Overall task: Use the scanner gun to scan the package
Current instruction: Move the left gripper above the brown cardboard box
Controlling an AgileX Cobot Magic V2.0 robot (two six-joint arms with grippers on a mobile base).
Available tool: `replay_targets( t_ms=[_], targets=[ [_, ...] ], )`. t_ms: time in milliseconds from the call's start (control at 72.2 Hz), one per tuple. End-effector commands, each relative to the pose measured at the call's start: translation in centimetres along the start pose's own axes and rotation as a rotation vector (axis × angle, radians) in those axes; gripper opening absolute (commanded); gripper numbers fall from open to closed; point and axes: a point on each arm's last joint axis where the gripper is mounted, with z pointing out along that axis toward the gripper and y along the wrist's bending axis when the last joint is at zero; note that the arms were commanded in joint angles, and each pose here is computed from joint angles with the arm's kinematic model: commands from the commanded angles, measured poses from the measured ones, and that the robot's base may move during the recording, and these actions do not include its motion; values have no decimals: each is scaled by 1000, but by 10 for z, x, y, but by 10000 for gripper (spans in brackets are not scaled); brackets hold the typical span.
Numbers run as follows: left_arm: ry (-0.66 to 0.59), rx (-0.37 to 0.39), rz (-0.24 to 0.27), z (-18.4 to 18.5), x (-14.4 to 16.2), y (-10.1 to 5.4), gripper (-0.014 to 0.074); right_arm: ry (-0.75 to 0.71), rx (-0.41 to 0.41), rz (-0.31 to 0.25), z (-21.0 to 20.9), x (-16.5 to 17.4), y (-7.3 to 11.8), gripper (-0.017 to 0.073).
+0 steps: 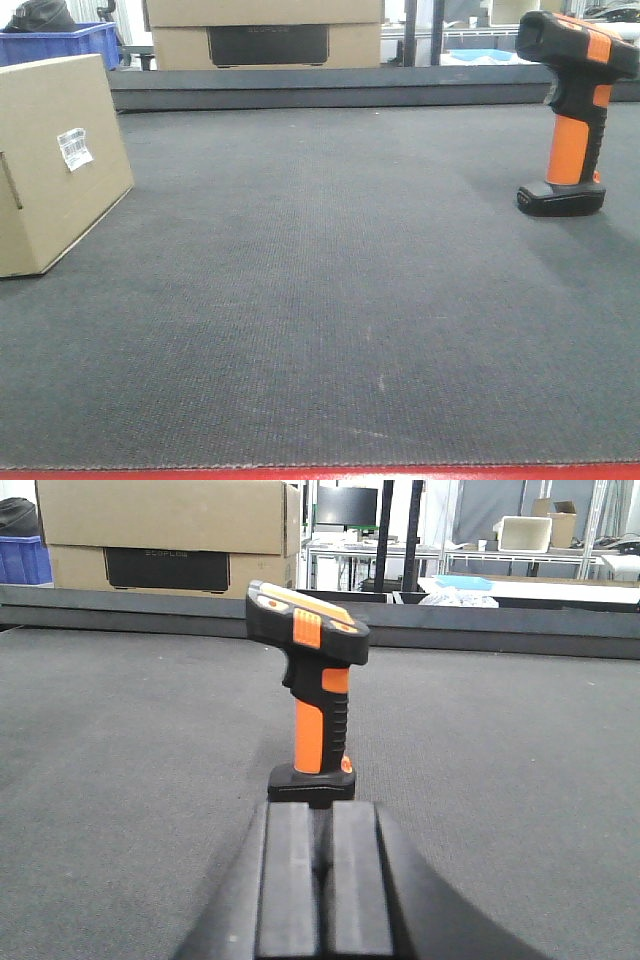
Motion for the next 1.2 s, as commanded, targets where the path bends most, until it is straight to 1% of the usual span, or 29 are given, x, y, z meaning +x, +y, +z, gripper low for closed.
replay_targets(
  t_ms=[0, 69, 360, 485, 568, 637, 692, 734, 748, 775, 803, 844, 969, 1038, 1135, 1191],
  targets=[
    [-25, 4, 2, 0, -3, 0, -111, -25, 1, -4, 0, -2, 0, -167],
    [-45, 7, 2, 0, -5, -1, -111, -25, 1, -4, 0, -2, 0, -167],
    [-50, 8, 4, 0, -5, -1, -111, -25, 1, -4, 0, -2, 0, -167],
    [-76, 12, 4, -1, -7, -1, -111, -25, 1, -4, 0, -2, 0, -167],
    [-138, 22, 1, -1, -13, -2, -111, -25, 1, -4, 0, -2, 0, -167],
    [-214, 33, -3, -2, -20, -3, -111, -25, 1, -4, 0, -2, 0, -167],
    [-244, 38, 30, -3, -22, -4, -111, -25, 1, -4, 0, -2, 0, -167],
    [-214, 36, 68, -2, -20, -4, -111, -25, 1, -4, 0, -2, 0, -167],
    [-206, 35, 74, -2, -19, -4, -111, -25, 1, -4, 0, -2, 0, -167],
    [-156, 29, 98, -2, -15, -3, -111, -25, 1, -4, 0, -2, 0, -167],
    [-130, 21, 126, -2, -17, -3, -111, -25, 1, -4, 0, -2, 0, -167],
    [-95, 4, 150, -3, -25, -3, -111, -25, 1, -4, 0, -2, 0, -167],
    [-74, -20, 150, -6, -56, -4, -111, -25, 1, -4, 0, -2, 0, -167],
    [-45, -28, 132, -5, -71, -4, -111, -25, 1, -4, 0, -2, 0, -167],
    [7, -38, 129, 5, -93, -6, -111, -25, 1, -4, 0, -2, 0, -167],
    [58, -46, 128, 14, -102, -6, -111, -25, 1, -4, 0, -2, 0, -167]
  ],
)
